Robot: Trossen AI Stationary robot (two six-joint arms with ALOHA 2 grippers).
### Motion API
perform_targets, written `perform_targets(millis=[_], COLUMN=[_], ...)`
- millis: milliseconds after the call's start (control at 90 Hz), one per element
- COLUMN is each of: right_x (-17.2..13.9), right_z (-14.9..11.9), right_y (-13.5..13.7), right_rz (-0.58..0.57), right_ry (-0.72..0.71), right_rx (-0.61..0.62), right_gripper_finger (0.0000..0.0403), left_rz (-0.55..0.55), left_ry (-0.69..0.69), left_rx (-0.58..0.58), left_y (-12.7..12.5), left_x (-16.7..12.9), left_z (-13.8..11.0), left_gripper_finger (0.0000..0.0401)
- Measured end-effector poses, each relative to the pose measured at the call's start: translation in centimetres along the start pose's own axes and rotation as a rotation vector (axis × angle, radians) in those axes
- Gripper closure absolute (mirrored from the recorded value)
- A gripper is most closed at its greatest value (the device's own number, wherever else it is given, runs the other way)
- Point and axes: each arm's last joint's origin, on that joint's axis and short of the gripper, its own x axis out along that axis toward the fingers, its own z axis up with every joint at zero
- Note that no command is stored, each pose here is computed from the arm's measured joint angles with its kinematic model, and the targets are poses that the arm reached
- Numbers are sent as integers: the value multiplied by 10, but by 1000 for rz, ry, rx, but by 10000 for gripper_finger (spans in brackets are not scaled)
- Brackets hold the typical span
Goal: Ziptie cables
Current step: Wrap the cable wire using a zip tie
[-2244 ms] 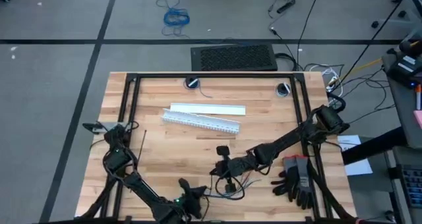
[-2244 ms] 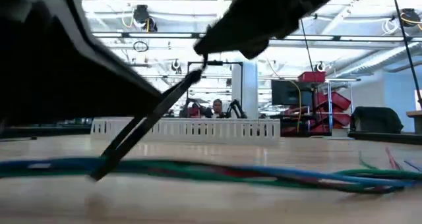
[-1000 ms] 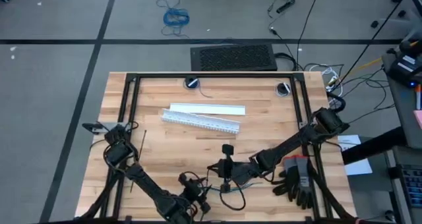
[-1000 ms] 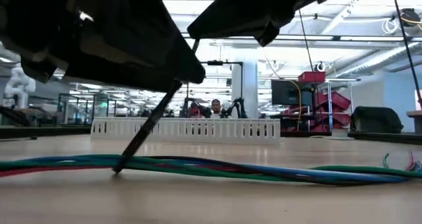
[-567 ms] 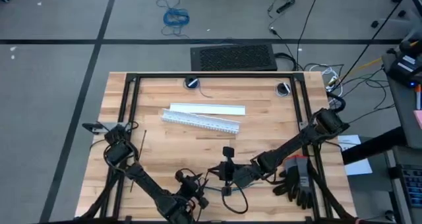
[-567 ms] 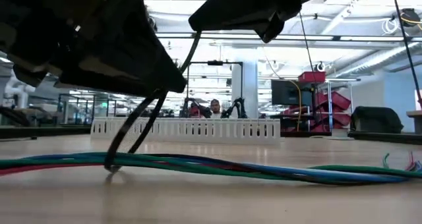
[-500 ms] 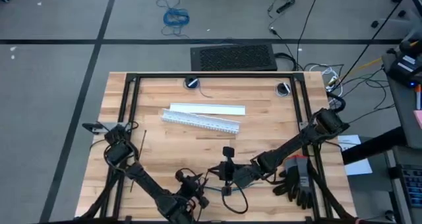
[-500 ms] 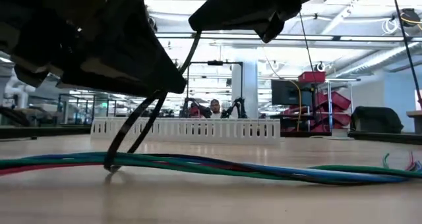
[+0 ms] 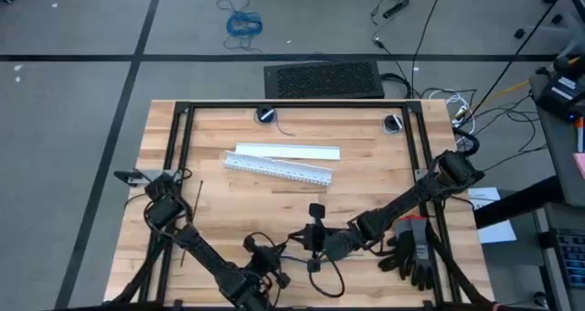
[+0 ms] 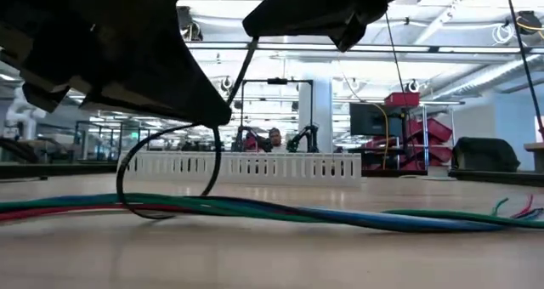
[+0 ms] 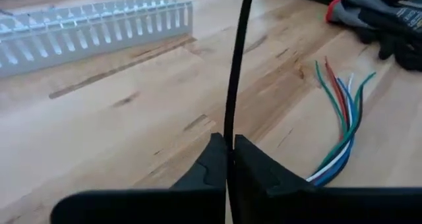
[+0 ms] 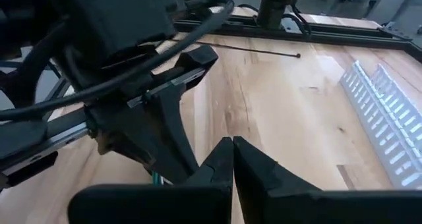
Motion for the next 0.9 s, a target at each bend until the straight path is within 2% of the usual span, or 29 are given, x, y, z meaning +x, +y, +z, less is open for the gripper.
perform_targets(millis=[322, 556, 900], right_x=[-17, -36, -61], right_z=[23, 37, 52], right_y=[-11, -24, -40], right_rz=[-109, -191, -259], right_ry=[-60, -41, -15], right_rx=[-110, -181, -222], right_gripper_finger=[403, 403, 403], left_rz=[-66, -113, -116], left_ry=[35, 64, 123], left_rx=[-33, -53, -71], left_y=[-6, -8, -10], left_x=[-16, -34, -27], left_z=[-9, -17, -37], left_gripper_finger=[391, 392, 393])
